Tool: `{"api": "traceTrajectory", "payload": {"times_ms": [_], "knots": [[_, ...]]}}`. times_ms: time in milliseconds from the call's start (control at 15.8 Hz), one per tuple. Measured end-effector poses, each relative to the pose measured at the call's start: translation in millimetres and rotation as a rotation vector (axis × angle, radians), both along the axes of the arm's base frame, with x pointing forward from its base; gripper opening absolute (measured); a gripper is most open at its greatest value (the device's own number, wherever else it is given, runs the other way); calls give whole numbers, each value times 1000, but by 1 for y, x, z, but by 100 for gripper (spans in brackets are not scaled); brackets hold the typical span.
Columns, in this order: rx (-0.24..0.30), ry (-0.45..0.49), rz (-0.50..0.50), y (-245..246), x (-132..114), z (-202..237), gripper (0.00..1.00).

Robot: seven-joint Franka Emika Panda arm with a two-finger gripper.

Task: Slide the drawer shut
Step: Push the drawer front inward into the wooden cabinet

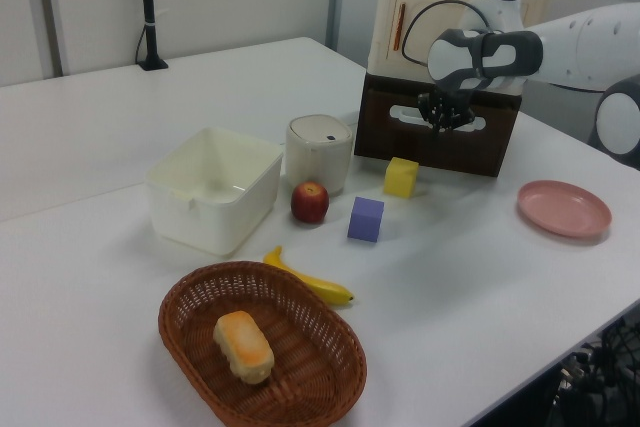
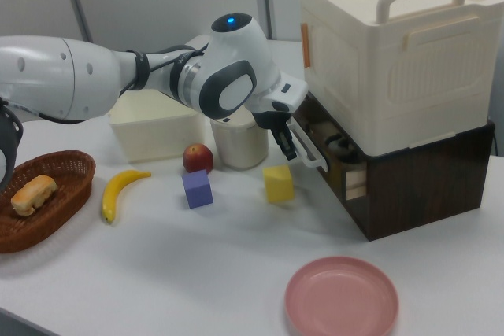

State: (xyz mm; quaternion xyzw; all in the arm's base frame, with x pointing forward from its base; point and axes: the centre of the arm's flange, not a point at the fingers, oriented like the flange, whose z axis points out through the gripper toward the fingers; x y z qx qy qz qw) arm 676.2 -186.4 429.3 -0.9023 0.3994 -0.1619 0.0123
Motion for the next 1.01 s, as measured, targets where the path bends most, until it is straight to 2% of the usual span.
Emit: {"api": "traceTrajectory", "payload": {"times_ms": [1015], "knots": [[-7,-9,-20,-11,9,-3,1]]}}
